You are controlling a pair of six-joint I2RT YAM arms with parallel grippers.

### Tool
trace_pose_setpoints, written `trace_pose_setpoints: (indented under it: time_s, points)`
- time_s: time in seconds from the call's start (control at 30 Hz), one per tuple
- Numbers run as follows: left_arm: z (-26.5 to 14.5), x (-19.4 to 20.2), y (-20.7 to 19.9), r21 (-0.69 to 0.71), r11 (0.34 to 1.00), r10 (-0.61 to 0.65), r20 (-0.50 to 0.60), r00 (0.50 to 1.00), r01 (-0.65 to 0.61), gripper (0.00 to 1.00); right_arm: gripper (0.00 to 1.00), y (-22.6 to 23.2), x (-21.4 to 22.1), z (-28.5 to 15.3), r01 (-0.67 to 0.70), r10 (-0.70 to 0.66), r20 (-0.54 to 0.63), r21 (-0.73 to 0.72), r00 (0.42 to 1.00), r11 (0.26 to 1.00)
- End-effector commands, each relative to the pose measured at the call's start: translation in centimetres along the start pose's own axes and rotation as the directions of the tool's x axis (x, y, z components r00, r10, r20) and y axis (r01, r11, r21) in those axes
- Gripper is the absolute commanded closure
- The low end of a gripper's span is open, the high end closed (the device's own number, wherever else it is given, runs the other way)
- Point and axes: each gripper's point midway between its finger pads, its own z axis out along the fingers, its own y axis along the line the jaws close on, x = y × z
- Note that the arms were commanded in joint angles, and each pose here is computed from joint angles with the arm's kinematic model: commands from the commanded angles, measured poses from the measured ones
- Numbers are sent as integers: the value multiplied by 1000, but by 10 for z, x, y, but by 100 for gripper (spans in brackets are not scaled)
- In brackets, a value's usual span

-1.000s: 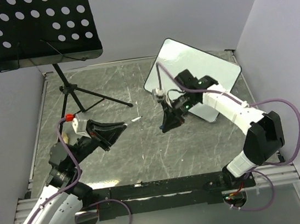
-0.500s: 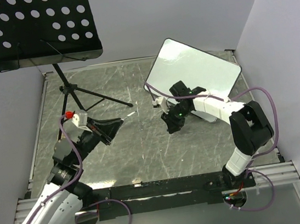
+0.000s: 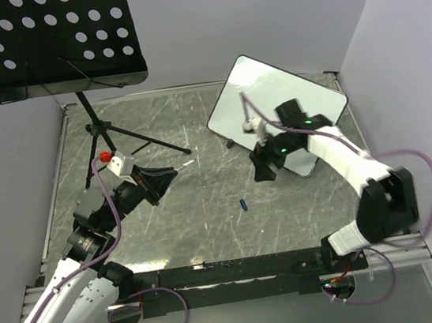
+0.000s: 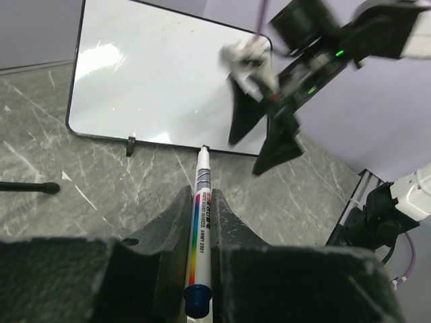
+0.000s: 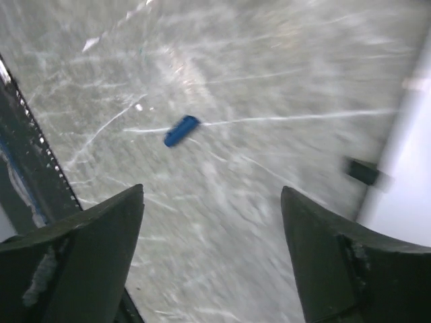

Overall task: Write a sentence on the whiteboard
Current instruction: Put down the pen cap at the center of the board, then pick up the whiteboard from the whiteboard stand.

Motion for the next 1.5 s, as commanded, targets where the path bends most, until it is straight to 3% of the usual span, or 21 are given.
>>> trace_pose_setpoints:
  time_s: [0.0, 0.07, 0.2, 0.23, 0.33, 0.57, 0.63, 0.77, 0.9, 1.07, 1.2, 1.33, 1.47]
  points:
    - [-2, -4, -2, 23, 998, 52, 32, 998, -52, 99, 3, 27, -25, -49, 141, -144, 182, 27, 973, 990]
    - [-3, -5, -3, 25, 998, 59, 26, 998, -59, 99, 3, 27, -31, -56, 141, -157, 230, 84, 960, 986]
    - [-8, -4, -3, 17, 997, 79, 10, 997, -79, 99, 3, 6, -31, -93, -57, -27, 358, 221, 933, 974]
    - [-9, -6, -5, 24, 996, 86, 13, 996, -87, 99, 1, -12, -34, -122, -108, -44, 427, 325, 903, 940]
    - [-10, -6, -6, 38, 993, 115, 8, 993, -116, 99, 0, -34, -21, -153, -274, 36, 533, 375, 845, 885]
    - [-12, -2, -8, 54, 991, 121, -18, 993, -120, 99, 1, -92, 42, -168, -607, 320, 657, 266, 683, 748]
    - [-15, -4, -10, 53, 990, 128, -1, 992, -128, 99, 1, -111, 52, -174, -645, 318, 687, 285, 653, 709]
    - [-18, -7, -10, 48, 990, 132, 12, 991, -132, 99, 1, -135, 76, -184, -752, 364, 763, 231, 534, 618]
    - [-18, -8, -9, 44, 990, 133, 14, 991, -133, 99, 1, -153, 93, -179, -751, 353, 774, 229, 526, 619]
    - [-17, -8, -4, 38, 990, 133, 10, 991, -133, 99, 1, -166, 84, -170, -663, 307, 783, 173, 541, 729]
    - [-17, -8, -1, 29, 991, 129, 10, 992, -129, 99, 3, -185, 87, -160, -675, 377, 788, 65, 487, 735]
    - [-16, -5, 2, 28, 992, 122, 0, 993, -121, 99, 15, -200, 85, -155, -694, 477, 778, -74, 409, 716]
    - [-16, -5, 4, 23, 993, 120, -4, 993, -120, 99, 20, -205, 79, -150, -655, 465, 797, -119, 386, 747]
